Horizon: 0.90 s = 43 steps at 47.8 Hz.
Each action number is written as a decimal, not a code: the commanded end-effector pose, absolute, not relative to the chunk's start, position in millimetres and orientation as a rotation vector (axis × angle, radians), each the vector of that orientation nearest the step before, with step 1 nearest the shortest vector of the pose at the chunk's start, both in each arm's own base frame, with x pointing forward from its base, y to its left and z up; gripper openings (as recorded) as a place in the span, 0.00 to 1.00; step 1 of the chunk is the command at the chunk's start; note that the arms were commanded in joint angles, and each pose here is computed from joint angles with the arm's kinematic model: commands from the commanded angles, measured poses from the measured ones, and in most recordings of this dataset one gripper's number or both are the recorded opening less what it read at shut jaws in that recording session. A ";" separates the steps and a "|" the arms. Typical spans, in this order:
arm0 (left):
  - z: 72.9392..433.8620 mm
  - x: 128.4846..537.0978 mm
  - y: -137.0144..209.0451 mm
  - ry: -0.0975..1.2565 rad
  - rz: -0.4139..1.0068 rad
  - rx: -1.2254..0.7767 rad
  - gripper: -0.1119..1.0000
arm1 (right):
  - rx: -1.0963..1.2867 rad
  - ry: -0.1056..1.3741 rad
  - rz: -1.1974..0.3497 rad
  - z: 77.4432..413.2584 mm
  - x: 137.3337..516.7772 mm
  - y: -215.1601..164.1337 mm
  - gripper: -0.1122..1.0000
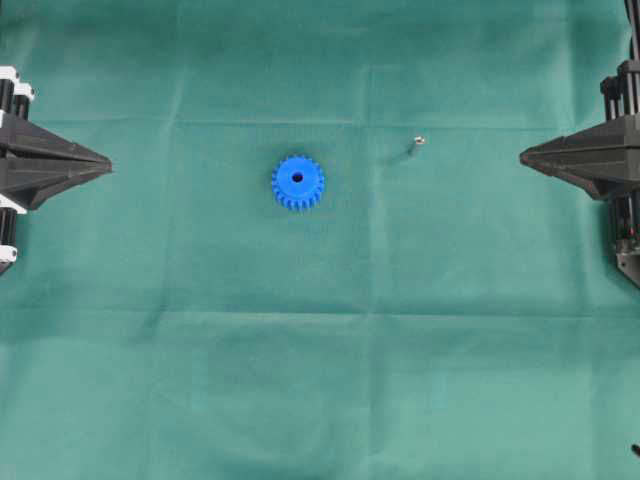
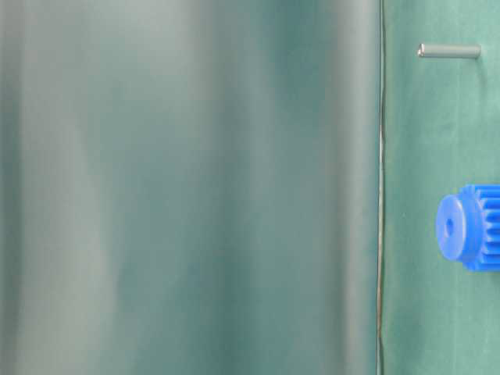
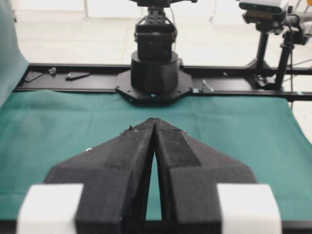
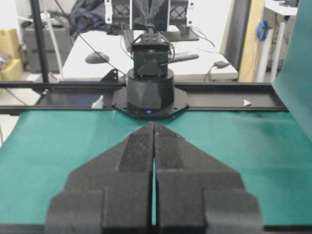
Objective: Insert the shaft placed at a random location into the center hole of the small gear at another random location.
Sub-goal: 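Move the right gripper to the silver shaft and grasp it upright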
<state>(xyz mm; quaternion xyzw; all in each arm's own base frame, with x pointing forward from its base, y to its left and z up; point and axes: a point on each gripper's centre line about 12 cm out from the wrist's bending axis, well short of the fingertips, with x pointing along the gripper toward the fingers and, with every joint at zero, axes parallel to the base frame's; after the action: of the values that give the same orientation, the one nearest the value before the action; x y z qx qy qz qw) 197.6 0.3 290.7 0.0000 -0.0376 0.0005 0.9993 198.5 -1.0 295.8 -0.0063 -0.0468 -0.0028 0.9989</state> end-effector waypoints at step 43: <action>296.2 201.9 -2.5 -0.060 -0.014 -0.004 0.10 | -0.029 0.268 -0.226 189.8 252.8 -60.8 0.88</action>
<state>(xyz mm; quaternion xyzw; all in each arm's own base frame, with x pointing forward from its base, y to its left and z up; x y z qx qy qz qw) 199.2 -2.1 289.0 -0.0033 -0.0230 -0.0059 0.9997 245.6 -57.1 194.4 -0.0023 0.1388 -0.1101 0.9842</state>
